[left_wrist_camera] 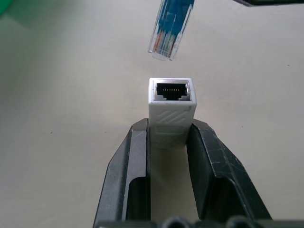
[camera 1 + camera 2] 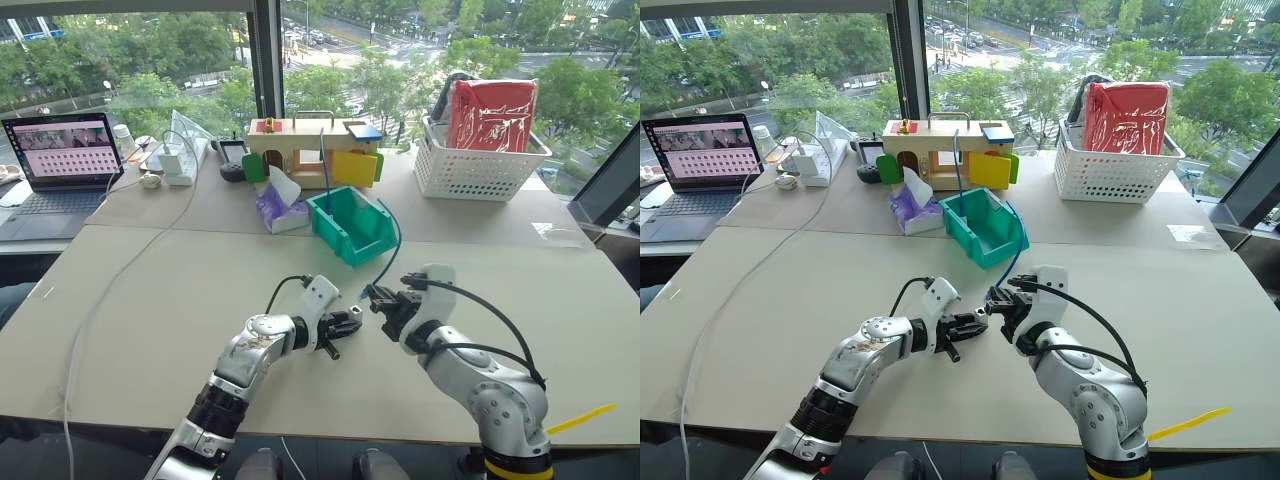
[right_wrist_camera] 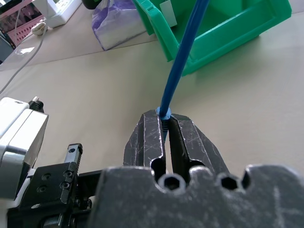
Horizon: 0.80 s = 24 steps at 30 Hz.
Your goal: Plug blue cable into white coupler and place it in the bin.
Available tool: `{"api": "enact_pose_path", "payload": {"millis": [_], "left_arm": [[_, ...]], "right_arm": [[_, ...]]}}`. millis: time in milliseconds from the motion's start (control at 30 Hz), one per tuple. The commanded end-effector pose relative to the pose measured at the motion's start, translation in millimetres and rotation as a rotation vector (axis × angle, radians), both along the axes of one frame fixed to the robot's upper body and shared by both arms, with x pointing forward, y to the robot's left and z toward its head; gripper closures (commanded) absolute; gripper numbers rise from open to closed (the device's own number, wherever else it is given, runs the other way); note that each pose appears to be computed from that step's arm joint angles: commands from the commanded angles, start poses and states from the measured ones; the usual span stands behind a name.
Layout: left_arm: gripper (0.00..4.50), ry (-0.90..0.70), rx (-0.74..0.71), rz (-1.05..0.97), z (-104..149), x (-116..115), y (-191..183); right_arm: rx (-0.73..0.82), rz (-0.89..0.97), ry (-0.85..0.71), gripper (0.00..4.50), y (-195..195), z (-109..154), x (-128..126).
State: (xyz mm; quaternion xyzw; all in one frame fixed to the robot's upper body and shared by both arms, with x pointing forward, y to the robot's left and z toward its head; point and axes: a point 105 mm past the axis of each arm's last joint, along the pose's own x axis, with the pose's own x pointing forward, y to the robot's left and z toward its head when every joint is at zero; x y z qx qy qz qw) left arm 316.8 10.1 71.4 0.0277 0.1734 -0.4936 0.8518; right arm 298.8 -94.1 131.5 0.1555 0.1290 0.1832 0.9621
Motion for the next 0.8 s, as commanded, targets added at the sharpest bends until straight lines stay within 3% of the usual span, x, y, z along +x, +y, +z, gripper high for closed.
{"api": "enact_pose_path", "payload": {"millis": [33, 300, 800], "left_arm": [[3.89, 0.070, 0.024, -0.038, -17.8, -10.3, -7.6], [3.89, 0.066, 0.029, -0.035, -17.9, -9.9, -6.6], [3.89, 0.034, 0.080, -0.064, -17.4, -5.5, -3.3]], "right_arm": [[-0.013, 0.016, -0.013, 4.50, 1.3, 5.0, -4.6], [-0.011, 0.032, 0.012, 4.50, 4.0, 0.5, -5.0], [-0.191, 0.083, -0.008, 4.50, 6.2, -0.7, -6.1]]}}
